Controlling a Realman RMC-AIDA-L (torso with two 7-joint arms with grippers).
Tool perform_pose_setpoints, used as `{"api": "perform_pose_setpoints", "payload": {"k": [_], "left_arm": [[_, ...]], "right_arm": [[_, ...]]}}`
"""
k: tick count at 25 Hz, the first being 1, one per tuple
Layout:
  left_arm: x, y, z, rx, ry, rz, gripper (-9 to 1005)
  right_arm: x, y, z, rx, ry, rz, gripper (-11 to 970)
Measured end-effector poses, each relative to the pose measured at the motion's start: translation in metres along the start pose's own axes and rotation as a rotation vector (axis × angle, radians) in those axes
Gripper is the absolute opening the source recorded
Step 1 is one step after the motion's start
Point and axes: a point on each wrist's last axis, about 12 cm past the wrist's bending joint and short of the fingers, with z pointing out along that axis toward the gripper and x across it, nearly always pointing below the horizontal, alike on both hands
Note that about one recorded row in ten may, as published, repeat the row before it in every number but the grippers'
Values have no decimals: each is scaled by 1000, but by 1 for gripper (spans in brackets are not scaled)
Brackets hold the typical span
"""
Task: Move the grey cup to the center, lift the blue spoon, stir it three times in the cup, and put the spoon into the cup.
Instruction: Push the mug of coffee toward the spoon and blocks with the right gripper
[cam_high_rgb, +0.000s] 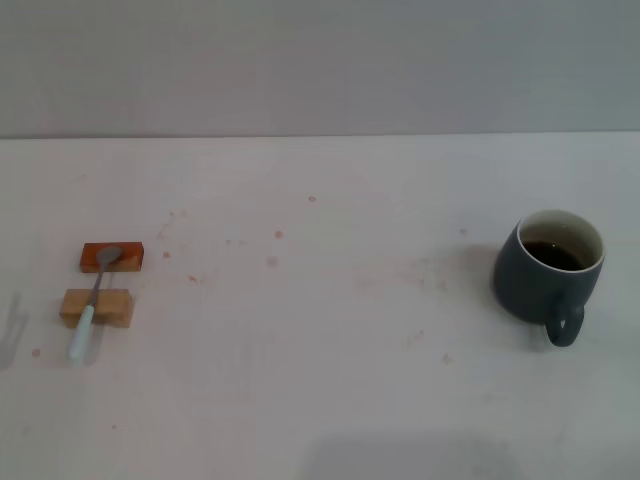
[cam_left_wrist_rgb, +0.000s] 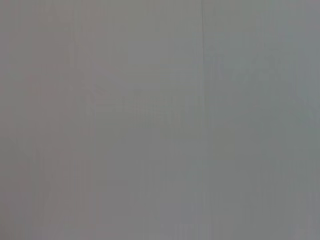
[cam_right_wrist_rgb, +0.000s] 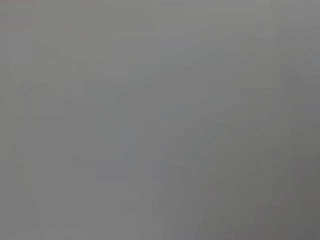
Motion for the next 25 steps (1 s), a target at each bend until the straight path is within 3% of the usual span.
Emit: {"api": "perform_pose_setpoints", "payload": {"k": [3, 13, 25], "left_arm": [[0, 0, 0, 0, -1, 0, 817], [0, 0, 0, -1, 2, 0, 816], [-1, -1, 1, -1, -6, -3, 817]], "right_arm": [[6, 4, 16, -7, 75, -16, -1], [6, 27, 46, -58, 126, -18, -1], [14, 62, 58, -179, 218, -16, -1]]}}
